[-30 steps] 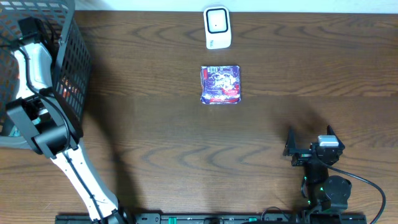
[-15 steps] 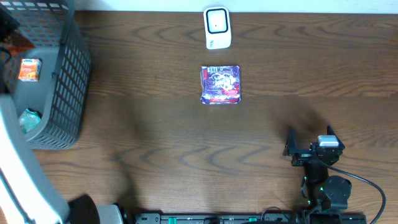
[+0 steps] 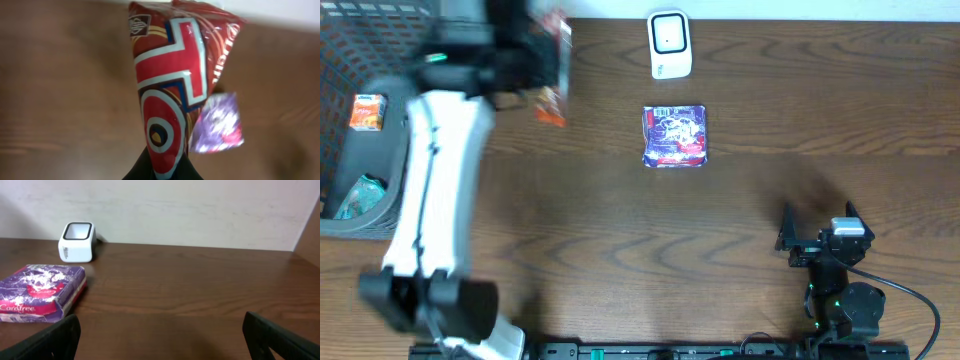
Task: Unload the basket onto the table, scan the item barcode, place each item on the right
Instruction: 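Place the orange wrapped bar left of the purple package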
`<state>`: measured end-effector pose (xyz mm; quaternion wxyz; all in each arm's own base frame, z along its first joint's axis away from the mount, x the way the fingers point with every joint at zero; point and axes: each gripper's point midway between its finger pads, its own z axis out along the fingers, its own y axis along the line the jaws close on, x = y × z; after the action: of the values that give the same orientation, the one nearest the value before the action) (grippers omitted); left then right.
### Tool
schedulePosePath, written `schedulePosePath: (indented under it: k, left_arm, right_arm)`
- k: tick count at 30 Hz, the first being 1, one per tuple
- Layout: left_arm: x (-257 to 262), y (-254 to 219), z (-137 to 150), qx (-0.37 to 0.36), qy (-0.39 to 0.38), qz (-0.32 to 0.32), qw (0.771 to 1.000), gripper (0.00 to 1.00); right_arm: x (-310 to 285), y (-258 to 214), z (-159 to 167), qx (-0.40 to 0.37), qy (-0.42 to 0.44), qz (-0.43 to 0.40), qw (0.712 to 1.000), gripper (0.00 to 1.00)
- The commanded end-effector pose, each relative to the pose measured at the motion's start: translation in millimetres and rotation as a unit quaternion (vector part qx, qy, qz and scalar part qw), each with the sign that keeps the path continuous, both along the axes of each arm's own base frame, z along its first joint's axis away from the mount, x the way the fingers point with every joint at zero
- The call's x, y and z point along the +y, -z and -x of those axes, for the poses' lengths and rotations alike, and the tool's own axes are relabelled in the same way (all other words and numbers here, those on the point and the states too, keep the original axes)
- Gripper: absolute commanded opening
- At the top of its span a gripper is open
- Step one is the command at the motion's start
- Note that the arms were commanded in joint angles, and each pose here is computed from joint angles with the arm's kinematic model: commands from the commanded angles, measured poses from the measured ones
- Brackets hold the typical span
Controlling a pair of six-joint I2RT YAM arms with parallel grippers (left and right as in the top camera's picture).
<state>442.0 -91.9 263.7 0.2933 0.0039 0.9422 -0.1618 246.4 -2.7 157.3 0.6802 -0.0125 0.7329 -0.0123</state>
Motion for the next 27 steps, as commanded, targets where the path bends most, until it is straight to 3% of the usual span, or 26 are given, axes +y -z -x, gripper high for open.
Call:
schedulePosePath:
  k: [1, 9, 16, 17, 18, 20, 21, 27]
  left_arm:
    - [-10, 47, -4, 0.048, -0.017, -0.053, 0.997, 0.07]
    - [-57, 147, -20, 0.142, -0.044, -0.049, 0.988, 0.07]
    - [-77, 202, -12, 0.199, -0.048, -0.059, 0.977, 0.08]
    - [-78, 202, -12, 0.2, -0.047, -0.059, 0.977, 0.17]
    - [-78, 201, -13, 0.198, -0.047, -0.058, 0.977, 0.33]
    - [-76, 186, -18, 0.185, -0.048, -0.053, 0.98, 0.73]
    - [-75, 174, -22, 0.173, -0.046, -0.049, 0.983, 0.8]
    - [-41, 35, -58, 0.003, -0.041, -0.024, 0.999, 0.8]
  right_arm:
    - [2, 0, 0, -0.001, -0.005, 0.004, 1.0, 0.99]
    - [2, 0, 0, -0.001, -0.005, 0.004, 1.0, 0.99]
    - [2, 0, 0, -0.001, -0.005, 0.004, 1.0, 0.99]
    - [2, 0, 0, -0.001, -0.005, 0.004, 1.0, 0.99]
    - [2, 0, 0, -0.001, -0.005, 0.004, 1.0, 0.99]
    - [2, 0, 0, -0.001, -0.005, 0.004, 1.0, 0.99]
    - [2, 0, 0, -0.001, -0.005, 0.004, 1.0, 0.99]
    - [2, 0, 0, -0.001, -0.005, 0.004, 1.0, 0.99]
